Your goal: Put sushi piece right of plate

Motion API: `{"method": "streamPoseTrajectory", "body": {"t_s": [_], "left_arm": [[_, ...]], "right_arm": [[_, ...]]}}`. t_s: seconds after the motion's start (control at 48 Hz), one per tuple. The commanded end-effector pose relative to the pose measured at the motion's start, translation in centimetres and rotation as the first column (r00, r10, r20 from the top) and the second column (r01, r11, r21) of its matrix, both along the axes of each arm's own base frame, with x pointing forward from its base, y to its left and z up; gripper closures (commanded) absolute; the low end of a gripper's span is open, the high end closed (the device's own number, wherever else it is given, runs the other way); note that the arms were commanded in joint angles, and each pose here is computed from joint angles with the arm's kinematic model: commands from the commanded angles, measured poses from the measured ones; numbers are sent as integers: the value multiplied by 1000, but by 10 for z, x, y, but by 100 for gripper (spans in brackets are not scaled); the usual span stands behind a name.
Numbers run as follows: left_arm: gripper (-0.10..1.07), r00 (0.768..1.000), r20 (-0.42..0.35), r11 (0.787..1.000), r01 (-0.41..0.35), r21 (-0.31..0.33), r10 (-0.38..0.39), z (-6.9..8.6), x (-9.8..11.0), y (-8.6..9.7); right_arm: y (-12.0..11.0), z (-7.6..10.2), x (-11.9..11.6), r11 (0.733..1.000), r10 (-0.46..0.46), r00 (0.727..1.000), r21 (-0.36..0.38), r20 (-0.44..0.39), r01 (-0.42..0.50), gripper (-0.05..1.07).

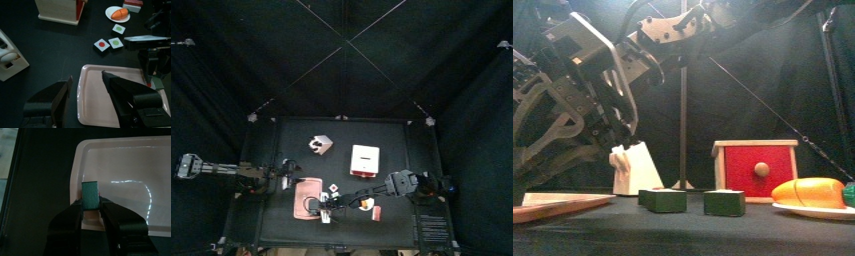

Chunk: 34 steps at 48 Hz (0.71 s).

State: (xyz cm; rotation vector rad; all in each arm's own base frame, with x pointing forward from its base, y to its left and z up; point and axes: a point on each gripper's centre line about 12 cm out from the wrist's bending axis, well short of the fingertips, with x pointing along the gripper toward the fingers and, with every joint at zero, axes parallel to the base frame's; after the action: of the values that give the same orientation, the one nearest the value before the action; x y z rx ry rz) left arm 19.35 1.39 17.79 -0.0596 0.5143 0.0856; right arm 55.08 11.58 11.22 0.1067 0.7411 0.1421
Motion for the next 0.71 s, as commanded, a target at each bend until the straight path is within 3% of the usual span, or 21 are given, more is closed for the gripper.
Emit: {"method": "streamPoseTrajectory", "body": {"t_s": [0.0,0.354,0.688], "left_arm": [[11,1000,16,1000,2,1,-2,5,3,0],[11,1000,16,1000,2,1,-2,5,3,0],[11,1000,15,1000,-1,-2,1,4,3,0]], "right_arm": [[-3,50,-2,999,-16,995,34,99,12,45],[-36,79,-44,990,-113,969,102,218,92,45],[-71,84,-94,965,-242,931,172,273,200,45]]}}
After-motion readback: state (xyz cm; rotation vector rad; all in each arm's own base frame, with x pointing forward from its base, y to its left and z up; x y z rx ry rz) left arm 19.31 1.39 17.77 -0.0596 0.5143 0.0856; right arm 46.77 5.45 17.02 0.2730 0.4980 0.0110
